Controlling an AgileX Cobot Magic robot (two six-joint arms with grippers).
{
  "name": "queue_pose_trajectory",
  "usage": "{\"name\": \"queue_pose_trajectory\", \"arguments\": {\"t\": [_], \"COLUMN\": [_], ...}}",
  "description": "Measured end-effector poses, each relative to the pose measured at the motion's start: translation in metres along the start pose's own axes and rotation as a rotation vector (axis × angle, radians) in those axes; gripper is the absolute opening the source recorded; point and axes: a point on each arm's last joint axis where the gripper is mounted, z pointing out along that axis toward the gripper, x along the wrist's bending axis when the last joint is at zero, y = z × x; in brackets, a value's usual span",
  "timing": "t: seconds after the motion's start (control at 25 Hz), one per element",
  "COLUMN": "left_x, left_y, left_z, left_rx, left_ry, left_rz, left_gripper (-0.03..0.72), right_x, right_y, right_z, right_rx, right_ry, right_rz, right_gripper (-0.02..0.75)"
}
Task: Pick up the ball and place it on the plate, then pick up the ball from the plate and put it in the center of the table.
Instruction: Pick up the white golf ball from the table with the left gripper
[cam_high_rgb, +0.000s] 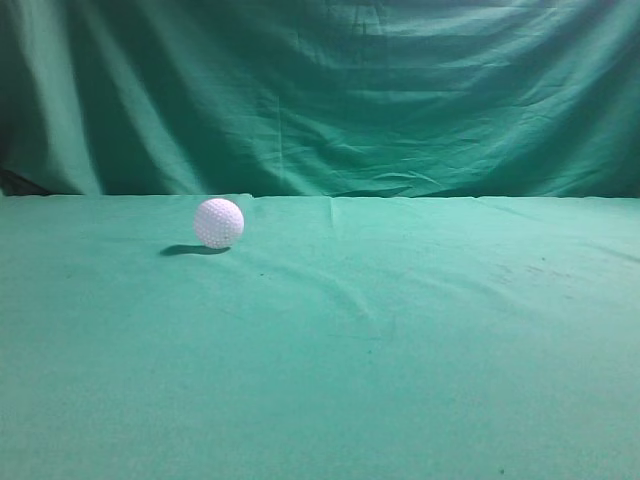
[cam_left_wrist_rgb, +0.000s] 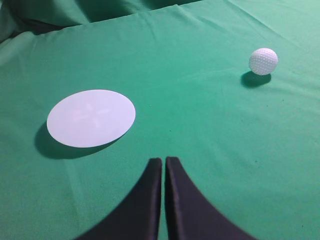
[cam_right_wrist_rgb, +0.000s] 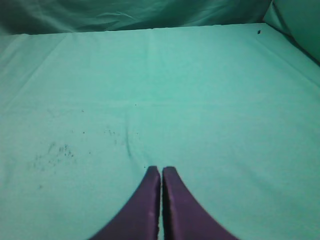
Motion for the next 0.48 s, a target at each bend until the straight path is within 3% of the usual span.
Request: {"name": "queue_pose_trajectory", "arguments": {"t": [0.48], "left_x": [0.0000], "left_y": [0.0000], "left_z": [0.0000], "left_rx": [0.000], "left_ry": [0.000], "left_rz": [0.000], "left_gripper": [0.000], "right_x": [0.0000], "right_y": [0.0000], "right_z": [0.0000], "right_rx": [0.000], "right_ry": [0.000], "right_rz": [0.000], "right_gripper": [0.000]}}
